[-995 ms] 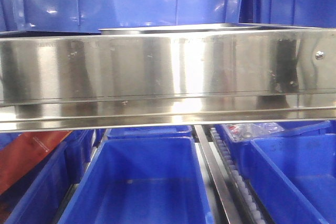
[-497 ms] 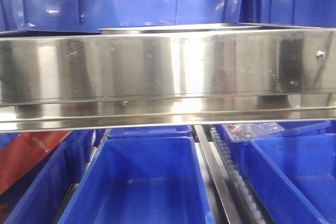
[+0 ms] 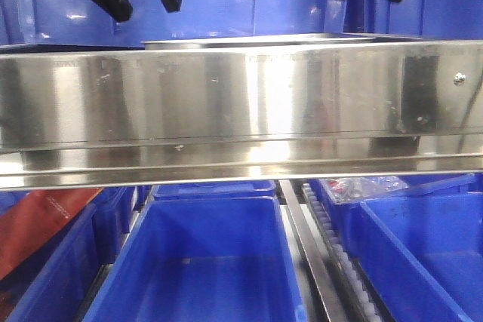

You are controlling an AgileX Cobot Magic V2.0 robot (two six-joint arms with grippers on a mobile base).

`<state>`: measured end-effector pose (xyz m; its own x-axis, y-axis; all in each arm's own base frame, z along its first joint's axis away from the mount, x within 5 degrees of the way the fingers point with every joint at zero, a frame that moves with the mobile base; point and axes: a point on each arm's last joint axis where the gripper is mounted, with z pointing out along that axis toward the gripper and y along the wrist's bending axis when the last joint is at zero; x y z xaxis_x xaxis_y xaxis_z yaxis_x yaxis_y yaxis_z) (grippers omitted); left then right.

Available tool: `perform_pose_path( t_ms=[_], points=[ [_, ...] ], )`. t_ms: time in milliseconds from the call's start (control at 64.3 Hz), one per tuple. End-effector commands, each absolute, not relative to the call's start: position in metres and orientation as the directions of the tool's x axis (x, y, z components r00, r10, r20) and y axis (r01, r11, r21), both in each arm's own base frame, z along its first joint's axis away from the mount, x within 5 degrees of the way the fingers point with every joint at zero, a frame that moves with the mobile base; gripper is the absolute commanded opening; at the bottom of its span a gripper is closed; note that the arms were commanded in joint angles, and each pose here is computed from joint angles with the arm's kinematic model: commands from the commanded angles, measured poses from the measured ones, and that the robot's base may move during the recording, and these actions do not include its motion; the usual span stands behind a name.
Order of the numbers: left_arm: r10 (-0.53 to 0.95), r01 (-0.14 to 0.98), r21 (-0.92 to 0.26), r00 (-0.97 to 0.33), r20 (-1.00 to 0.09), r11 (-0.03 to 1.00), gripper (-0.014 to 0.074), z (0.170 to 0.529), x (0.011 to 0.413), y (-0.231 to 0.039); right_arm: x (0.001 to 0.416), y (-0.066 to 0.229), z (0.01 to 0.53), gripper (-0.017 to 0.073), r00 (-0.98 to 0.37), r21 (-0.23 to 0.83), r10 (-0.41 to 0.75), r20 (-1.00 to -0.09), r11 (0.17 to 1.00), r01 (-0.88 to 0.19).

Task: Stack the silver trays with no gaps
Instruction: 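Close both grippers on opposite rims of the silver tray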

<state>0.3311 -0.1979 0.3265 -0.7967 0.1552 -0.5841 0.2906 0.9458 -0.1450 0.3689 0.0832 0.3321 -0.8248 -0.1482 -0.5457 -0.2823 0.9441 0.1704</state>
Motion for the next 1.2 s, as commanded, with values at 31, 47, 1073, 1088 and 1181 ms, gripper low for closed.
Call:
perform_pose_path(
  t_ms=[31,47,1073,1088,1181],
  points=[
    [0.143,0.299,-0.160,-0.778,-0.611,0.941,0.0302,0.332,0.331,-0.201,0.372,0.088,0.330,0.0316,-0.823,0.186,-0.147,-0.549,0.938,-0.292],
    [0.142,0.299,-0.160,-0.777,-0.613,0.941,0.0302,0.332,0.331,-0.201,0.374,0.088,0.329,0.0316,-0.824,0.186,-0.146,-0.548,0.939,-0.290],
    [0.169,0.294,-0.135,-0.805,-0.569,0.946,0.0302,0.299,0.347,-0.210,0.396,0.097,0.298,0.0316,-0.822,0.181,-0.140,-0.553,0.942,-0.282],
    [0.169,0.294,-0.135,-0.806,-0.567,0.946,0.0302,0.298,0.347,-0.211,0.396,0.097,0.298,0.0316,-0.822,0.181,-0.140,-0.553,0.942,-0.282],
    [0.168,0.295,-0.137,-0.803,-0.572,0.946,0.0302,0.299,0.348,-0.211,0.397,0.097,0.296,0.0316,-0.824,0.181,-0.140,-0.550,0.943,-0.281]
  ],
)
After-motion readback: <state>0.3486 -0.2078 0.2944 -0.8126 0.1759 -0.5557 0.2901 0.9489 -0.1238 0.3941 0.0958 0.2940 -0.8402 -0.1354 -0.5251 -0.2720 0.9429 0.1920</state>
